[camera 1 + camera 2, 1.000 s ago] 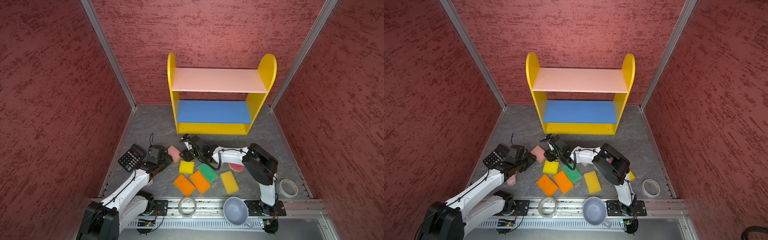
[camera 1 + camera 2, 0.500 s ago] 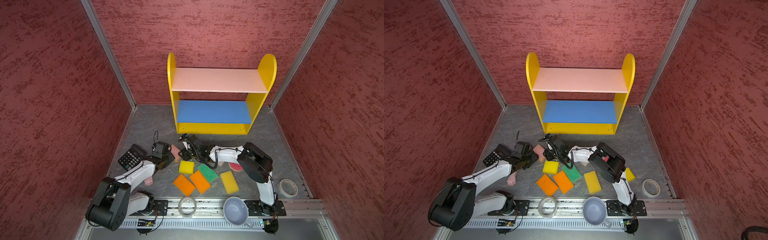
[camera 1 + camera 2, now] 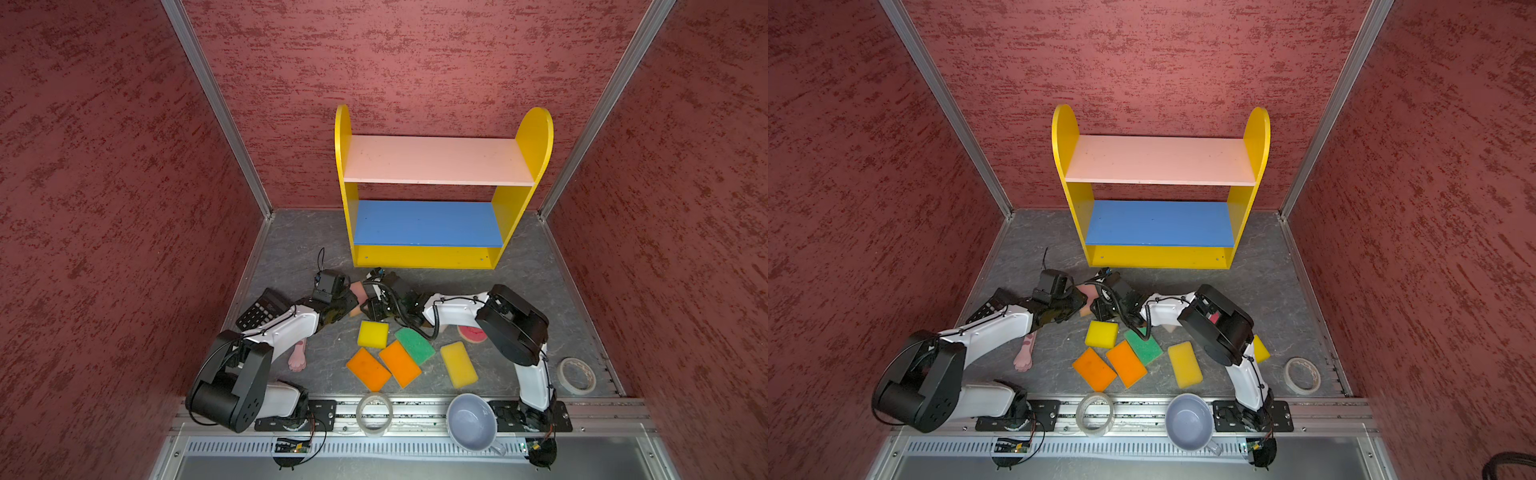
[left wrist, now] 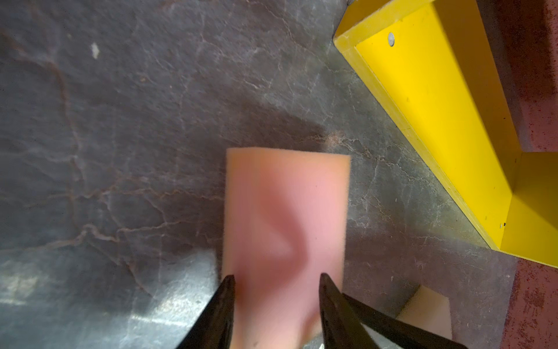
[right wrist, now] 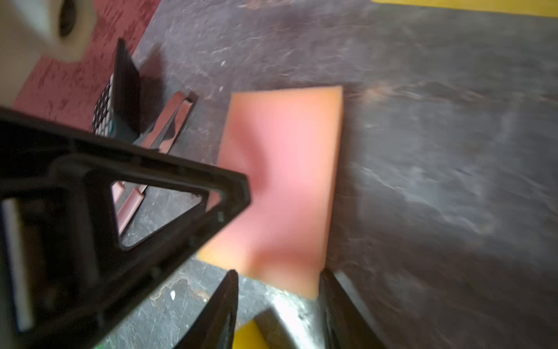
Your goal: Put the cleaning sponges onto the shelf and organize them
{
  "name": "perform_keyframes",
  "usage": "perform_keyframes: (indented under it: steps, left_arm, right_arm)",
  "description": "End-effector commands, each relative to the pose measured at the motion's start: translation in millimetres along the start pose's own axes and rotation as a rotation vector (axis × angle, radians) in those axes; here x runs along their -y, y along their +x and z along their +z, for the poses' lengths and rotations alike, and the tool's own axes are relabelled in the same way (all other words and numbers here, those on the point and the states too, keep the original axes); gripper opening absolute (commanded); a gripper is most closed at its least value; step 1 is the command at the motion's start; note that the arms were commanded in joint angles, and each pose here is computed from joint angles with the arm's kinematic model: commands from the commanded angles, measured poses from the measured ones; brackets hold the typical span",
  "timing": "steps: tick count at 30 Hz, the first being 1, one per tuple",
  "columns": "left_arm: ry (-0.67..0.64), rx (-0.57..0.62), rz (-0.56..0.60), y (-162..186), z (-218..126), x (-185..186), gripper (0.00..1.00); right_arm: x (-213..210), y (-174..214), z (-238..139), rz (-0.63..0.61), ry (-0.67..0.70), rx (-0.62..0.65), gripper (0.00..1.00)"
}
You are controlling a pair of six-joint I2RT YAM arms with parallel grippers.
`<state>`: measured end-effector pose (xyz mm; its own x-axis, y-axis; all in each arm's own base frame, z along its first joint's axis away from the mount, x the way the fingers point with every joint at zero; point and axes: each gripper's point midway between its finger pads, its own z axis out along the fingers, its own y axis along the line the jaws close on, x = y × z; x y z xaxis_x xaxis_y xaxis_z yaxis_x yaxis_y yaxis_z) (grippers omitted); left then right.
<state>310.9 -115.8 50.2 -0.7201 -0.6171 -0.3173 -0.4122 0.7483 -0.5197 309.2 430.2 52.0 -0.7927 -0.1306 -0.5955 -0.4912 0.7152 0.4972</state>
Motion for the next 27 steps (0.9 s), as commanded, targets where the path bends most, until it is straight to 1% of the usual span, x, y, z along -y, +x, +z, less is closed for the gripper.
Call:
perform_keyframes:
  steps: [1,4,7,12,16,19,21,23,26,27]
  left_arm:
    - [0.02,0.002,0.02,4,-3,0,0.46]
    - [0.008,0.007,0.017,5,-2,-6,0.46]
    - [0.009,-0.001,0.019,7,0,-7,0.46]
    - [0.007,-0.01,0.032,5,4,-5,0.45]
    - [0.02,-0.017,0.044,4,8,0,0.45]
    - [0.025,-0.031,0.045,5,13,3,0.44]
    - [0.045,-0.043,0.046,6,16,8,0.43]
    - [0.059,-0.05,0.047,6,19,12,0.43]
    - [0.071,-0.06,0.043,7,21,16,0.42]
    - [0.078,-0.059,0.043,6,20,18,0.42]
  right_arm:
    - [15,-27,-17,0.07,0.044,0.101,0.47]
    - [16,-27,-16,0.076,0.036,0.102,0.47]
    - [15,-23,-8,0.084,0.021,0.079,0.48]
    - [3,-22,5,0.124,-0.059,0.059,0.48]
    - [-2,-19,12,0.141,-0.081,0.04,0.47]
    - [-5,-14,15,0.137,-0.087,0.024,0.41]
    - [-5,-10,16,0.138,-0.084,0.012,0.35]
    - [-6,-9,16,0.146,-0.088,0.01,0.25]
    - [-6,-8,14,0.146,-0.082,0.008,0.05]
    - [-5,-9,13,0.145,-0.073,0.013,0.0]
